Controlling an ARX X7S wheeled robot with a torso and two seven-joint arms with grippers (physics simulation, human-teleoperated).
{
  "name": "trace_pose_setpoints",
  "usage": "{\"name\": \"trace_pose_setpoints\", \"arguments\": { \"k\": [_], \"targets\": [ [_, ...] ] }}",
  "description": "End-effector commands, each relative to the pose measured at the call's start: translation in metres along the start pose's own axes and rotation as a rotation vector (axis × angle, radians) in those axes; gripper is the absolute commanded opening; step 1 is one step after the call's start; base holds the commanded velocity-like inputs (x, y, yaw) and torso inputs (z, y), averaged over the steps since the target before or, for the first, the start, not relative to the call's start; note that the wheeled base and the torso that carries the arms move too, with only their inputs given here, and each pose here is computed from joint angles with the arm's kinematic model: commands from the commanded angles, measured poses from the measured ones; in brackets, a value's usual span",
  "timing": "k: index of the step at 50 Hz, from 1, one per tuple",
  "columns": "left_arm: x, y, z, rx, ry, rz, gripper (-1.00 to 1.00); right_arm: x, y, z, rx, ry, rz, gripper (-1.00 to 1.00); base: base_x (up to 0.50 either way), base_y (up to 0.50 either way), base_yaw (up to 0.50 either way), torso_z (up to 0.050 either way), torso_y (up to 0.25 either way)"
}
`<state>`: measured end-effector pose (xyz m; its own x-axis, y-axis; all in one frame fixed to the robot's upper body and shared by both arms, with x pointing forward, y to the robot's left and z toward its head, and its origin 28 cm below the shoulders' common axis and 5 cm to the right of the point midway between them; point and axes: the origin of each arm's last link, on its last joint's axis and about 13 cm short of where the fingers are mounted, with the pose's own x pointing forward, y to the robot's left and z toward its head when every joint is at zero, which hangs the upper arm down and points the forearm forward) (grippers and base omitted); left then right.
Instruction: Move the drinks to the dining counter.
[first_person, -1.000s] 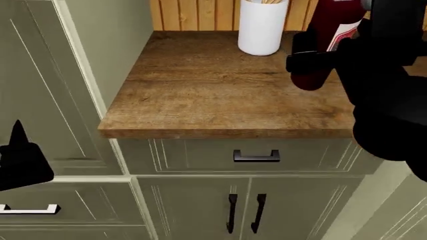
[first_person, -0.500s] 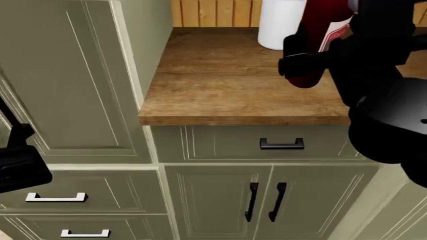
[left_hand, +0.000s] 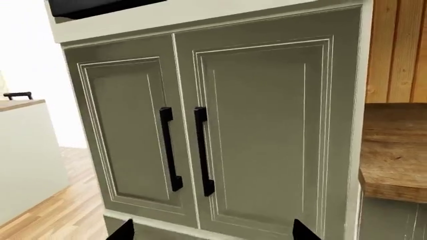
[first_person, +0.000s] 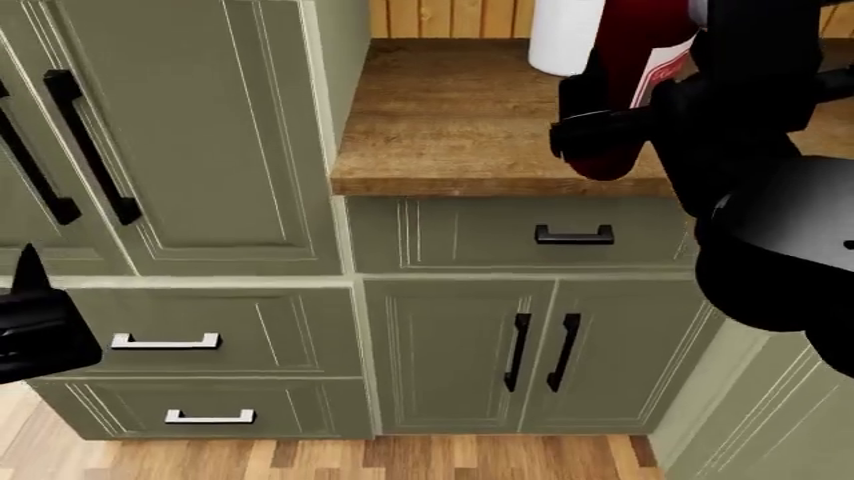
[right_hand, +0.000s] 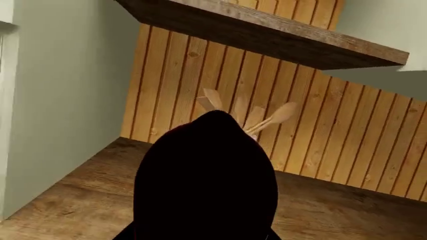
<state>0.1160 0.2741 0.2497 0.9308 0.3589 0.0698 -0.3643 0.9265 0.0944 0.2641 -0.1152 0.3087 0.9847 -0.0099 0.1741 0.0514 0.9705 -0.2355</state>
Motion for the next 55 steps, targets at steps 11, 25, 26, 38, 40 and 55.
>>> {"name": "trace_pose_setpoints", "arguments": {
  "k": [11,25,26,38,40,55],
  "targets": [
    [0.0,0.0,-0.003,0.0,0.006,-0.001,1.0,-0.017,0.009,0.013,0.025,0.067,0.102,-1.0,-0.46,0.0,0.0,0.001,0.0],
    [0.0,0.0,-0.002,-0.003,0.004,0.001,1.0,-0.013,0.008,0.008,-0.015,0.033,0.082,-1.0,0.0,0.31,0.0,0.0,0.0],
    [0.0,0.0,-0.003,-0.003,0.004,0.002,1.0,-0.014,0.008,0.008,-0.017,0.033,0.085,-1.0,0.0,0.5,0.0,0.0,0.0],
    [0.002,-0.001,-0.001,-0.007,-0.002,-0.005,1.0,-0.02,0.008,0.005,0.004,0.141,0.131,-1.0,0.0,0.5,0.0,0.0,0.0],
    [0.002,-0.001,-0.001,-0.004,-0.002,-0.006,1.0,-0.02,0.009,0.003,0.003,0.148,0.14,-1.0,0.0,0.5,0.0,0.0,0.0],
    [0.002,-0.001,-0.001,-0.001,0.0,-0.005,1.0,-0.02,0.01,0.003,0.006,0.147,0.158,-1.0,0.0,0.5,0.0,0.0,0.0]
  ]
}}
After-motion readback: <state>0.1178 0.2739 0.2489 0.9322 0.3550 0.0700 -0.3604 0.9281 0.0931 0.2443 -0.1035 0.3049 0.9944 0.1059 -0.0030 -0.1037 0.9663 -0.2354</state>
